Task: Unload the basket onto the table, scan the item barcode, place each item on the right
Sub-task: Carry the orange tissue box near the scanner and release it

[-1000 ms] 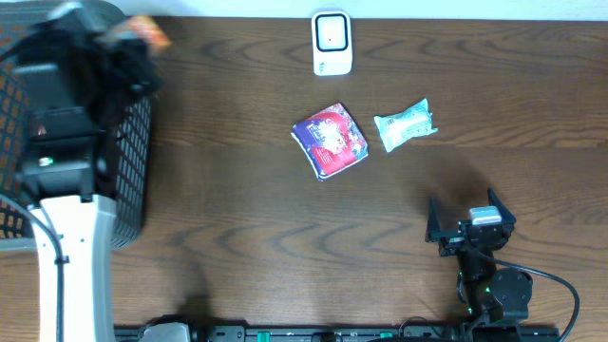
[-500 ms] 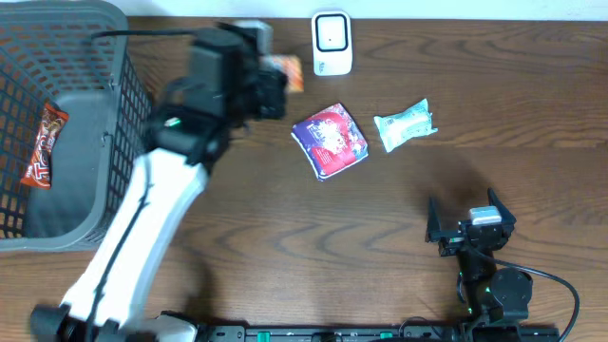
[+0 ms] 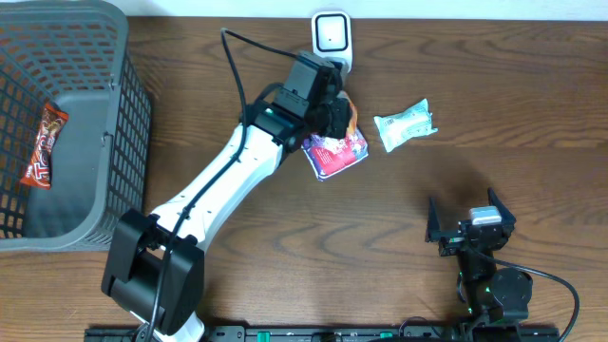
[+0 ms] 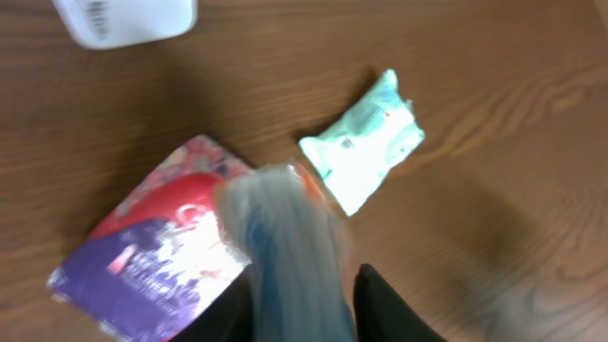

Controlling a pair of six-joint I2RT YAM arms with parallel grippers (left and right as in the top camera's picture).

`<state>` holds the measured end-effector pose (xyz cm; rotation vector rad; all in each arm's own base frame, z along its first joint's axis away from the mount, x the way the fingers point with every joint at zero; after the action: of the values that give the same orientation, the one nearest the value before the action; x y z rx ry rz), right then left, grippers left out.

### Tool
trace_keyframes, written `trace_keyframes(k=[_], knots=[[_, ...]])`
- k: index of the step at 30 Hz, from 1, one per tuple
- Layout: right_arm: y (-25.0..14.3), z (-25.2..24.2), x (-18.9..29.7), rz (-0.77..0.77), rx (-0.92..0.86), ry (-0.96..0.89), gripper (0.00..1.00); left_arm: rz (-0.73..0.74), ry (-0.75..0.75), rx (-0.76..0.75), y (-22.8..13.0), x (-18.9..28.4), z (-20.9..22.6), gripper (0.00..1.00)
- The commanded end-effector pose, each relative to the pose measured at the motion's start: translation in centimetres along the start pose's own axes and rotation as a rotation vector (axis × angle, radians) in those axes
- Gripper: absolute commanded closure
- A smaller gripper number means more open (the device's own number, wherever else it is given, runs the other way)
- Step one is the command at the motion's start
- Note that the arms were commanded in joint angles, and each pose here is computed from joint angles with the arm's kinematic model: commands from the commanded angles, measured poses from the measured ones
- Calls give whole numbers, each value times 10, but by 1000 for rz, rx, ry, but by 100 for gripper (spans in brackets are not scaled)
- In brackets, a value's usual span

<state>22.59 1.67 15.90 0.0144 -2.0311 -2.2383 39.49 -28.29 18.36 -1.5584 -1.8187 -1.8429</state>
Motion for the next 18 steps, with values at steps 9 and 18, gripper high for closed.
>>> trace_keyframes(k=[9,18], knots=[[0,-2,0,-2,-14,-7,1,-16,-1,15,5,-1,-5,34],[0,-2,0,-2,-14,-7,1,-150,59,62,39,53,31,34]])
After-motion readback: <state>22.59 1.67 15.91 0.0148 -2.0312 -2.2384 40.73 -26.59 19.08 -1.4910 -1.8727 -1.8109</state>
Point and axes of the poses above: each gripper's point midway between its finger pads, its own x axis back along the fingers, its own z axis along the line the jaws close on, y = z × x, the point moved 2 cm from there along x, back along the fingers, and after that the axes turned 13 degrees about -x, right-handed, at the moved point
